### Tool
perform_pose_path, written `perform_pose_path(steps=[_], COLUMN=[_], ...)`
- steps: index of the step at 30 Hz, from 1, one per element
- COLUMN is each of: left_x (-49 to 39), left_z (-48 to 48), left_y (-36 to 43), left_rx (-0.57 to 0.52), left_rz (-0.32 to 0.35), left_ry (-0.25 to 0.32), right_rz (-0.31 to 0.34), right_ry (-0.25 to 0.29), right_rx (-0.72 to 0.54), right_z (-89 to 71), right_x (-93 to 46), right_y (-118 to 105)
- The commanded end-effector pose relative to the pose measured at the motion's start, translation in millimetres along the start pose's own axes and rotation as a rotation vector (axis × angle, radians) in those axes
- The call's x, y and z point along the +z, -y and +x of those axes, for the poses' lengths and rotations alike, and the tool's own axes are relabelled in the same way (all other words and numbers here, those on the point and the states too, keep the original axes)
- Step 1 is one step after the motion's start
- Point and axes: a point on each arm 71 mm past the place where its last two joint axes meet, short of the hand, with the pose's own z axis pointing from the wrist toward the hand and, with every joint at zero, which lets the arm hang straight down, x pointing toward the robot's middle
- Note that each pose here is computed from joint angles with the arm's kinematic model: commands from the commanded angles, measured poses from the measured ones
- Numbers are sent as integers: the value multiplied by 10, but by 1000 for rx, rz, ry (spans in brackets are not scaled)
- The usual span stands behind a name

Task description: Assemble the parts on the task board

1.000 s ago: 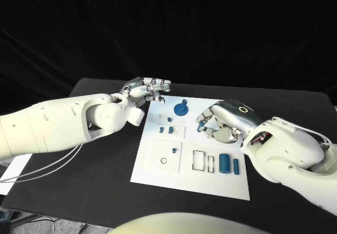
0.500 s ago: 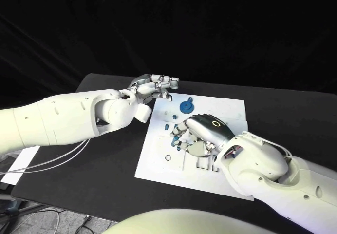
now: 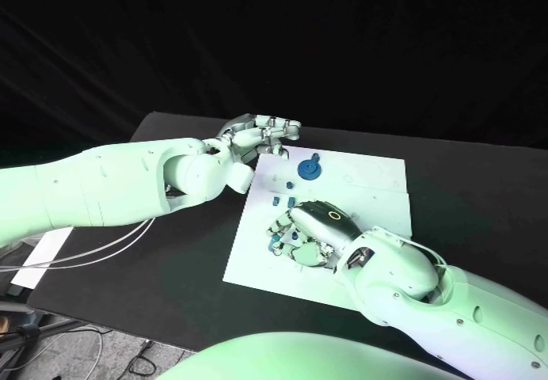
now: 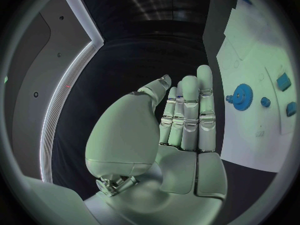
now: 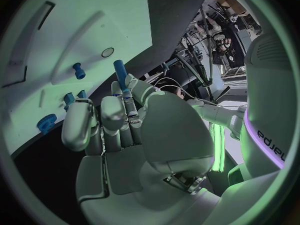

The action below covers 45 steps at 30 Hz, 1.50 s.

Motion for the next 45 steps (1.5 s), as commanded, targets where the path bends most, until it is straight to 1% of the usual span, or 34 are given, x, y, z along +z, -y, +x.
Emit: perform_pose_path(steps=[1, 9, 23, 32, 45], left_x=[5, 8, 2, 0, 0], left_z=[28, 34, 17, 17, 27], left_y=[9, 8, 10, 10, 9], left_rx=[-2, -3, -2, -2, -3], left_rz=[13, 13, 13, 12, 11], left_ry=[-23, -25, -22, -23, -26], right_rz=[-15, 0, 11, 18, 35], right_ry=[-21, -44, -34, -34, -92], right_rx=[2, -13, -43, -65, -145], right_z=[44, 96, 76, 76, 131], right_x=[4, 2, -46, -44, -1], right_y=[10, 62, 96, 95, 105])
